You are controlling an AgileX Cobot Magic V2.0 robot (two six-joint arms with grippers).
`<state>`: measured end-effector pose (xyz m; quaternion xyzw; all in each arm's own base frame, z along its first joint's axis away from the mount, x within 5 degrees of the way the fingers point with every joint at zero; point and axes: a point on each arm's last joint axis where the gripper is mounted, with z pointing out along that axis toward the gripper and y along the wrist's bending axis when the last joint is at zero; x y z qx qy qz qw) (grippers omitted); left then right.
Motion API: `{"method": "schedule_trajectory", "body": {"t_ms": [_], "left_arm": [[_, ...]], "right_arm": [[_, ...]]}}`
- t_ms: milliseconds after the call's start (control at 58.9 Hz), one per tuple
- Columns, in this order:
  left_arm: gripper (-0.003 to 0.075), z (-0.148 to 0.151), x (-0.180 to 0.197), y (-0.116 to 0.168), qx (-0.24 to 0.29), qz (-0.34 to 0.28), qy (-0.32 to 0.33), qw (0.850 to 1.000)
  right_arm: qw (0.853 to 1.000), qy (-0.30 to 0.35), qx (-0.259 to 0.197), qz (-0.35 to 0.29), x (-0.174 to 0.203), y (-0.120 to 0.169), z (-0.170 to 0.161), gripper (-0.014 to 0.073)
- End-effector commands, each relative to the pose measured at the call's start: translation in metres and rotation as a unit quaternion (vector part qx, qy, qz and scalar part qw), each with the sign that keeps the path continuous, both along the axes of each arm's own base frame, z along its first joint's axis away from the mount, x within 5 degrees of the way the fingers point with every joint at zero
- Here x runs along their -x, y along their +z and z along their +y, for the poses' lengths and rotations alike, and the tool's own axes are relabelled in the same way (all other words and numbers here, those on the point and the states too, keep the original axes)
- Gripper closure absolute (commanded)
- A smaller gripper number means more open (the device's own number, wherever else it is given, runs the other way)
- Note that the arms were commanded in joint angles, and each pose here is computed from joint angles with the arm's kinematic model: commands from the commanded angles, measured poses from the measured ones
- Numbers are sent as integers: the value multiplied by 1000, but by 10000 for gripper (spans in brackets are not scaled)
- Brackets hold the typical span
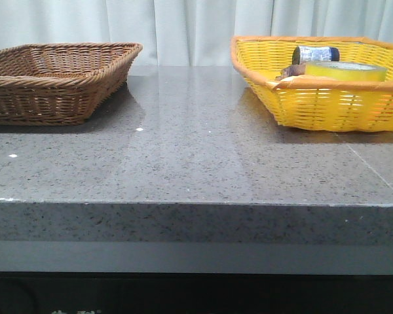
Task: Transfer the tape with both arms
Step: 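Move the right gripper over the yellow basket toward the tape roll, then grasp the clear yellow tape roll with the right gripper and lift it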
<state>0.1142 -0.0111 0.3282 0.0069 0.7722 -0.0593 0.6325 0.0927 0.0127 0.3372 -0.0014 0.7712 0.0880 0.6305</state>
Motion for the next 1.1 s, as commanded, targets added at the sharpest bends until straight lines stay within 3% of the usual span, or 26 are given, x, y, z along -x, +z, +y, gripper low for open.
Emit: {"method": "schedule_trajectory", "body": {"t_ms": [0, 85, 136, 204, 272, 492, 866, 1087], "left_arm": [[671, 1, -2, 18, 0, -51, 6, 999], [483, 2, -2, 18, -12, -53, 7, 999], [306, 2, -2, 18, -13, -52, 7, 999], [141, 2, -2, 18, -13, -52, 7, 999], [54, 2, -2, 18, -13, -52, 7, 999], [50, 2, -2, 19, -12, -55, 7, 998], [50, 2, -2, 19, -12, -55, 7, 998], [50, 2, -2, 19, -12, -55, 7, 998]], "right_arm": [[999, -10, -7, -44, -2, 17, -2, 470], [999, -10, -7, -46, -2, 18, -2, 267], [999, -11, -7, -47, -2, 18, -2, 173], [999, -11, -7, -49, -2, 18, -2, 109], [999, -12, -7, -49, -3, 17, -2, 104], [1000, -11, -12, -14, -28, 21, -1, 109], [997, -5, -7, 77, -150, 49, 6, 107], [991, 24, -3, 129, -220, 46, 24, 106]]}}
